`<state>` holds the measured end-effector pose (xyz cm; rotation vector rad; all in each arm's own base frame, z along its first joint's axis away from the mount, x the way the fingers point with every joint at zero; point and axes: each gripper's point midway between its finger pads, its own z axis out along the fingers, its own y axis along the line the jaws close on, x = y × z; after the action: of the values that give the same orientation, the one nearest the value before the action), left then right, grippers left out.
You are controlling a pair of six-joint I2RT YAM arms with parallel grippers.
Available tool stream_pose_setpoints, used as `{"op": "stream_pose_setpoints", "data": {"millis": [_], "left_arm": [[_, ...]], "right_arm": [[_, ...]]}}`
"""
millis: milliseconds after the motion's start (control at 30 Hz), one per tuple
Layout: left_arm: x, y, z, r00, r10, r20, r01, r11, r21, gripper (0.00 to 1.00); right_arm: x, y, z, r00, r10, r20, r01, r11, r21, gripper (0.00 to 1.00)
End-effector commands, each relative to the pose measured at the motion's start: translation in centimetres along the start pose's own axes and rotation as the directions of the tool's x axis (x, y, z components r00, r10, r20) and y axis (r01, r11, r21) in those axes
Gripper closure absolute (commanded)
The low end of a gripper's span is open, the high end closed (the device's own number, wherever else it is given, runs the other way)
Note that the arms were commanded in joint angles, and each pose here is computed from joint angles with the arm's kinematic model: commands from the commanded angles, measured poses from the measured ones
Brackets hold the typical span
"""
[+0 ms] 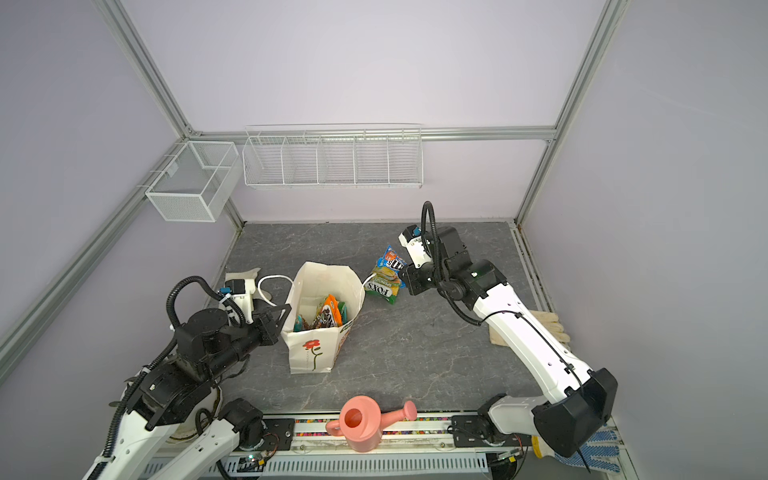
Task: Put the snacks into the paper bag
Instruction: 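Lift the blue M&M's bag with the right gripper, then carry the M&M's bag with the right gripper over the paper bag opening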
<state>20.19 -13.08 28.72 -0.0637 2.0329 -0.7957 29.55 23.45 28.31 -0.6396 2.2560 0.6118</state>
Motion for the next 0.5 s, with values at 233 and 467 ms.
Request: {"op": "stream_pose_setpoints", "data": {"millis": [233,467], "left_arm": [[-0.9,-0.8,-0.1,0.999,-0.011,0.035,0.010,0.999,0.032,1.00],[-1.0,-0.8,-0.1,0.999,-0.012,0.037,0.011,0.999,0.030,1.00]], "right_arm": [[-2.1,3.1,-3.6,0.994,-0.033,0.102,0.041,0.996,-0.078,0.79],[-2.9,4.8,-5.4,0.987,-0.056,0.148,0.073,0.991,-0.114,0.80]]}}
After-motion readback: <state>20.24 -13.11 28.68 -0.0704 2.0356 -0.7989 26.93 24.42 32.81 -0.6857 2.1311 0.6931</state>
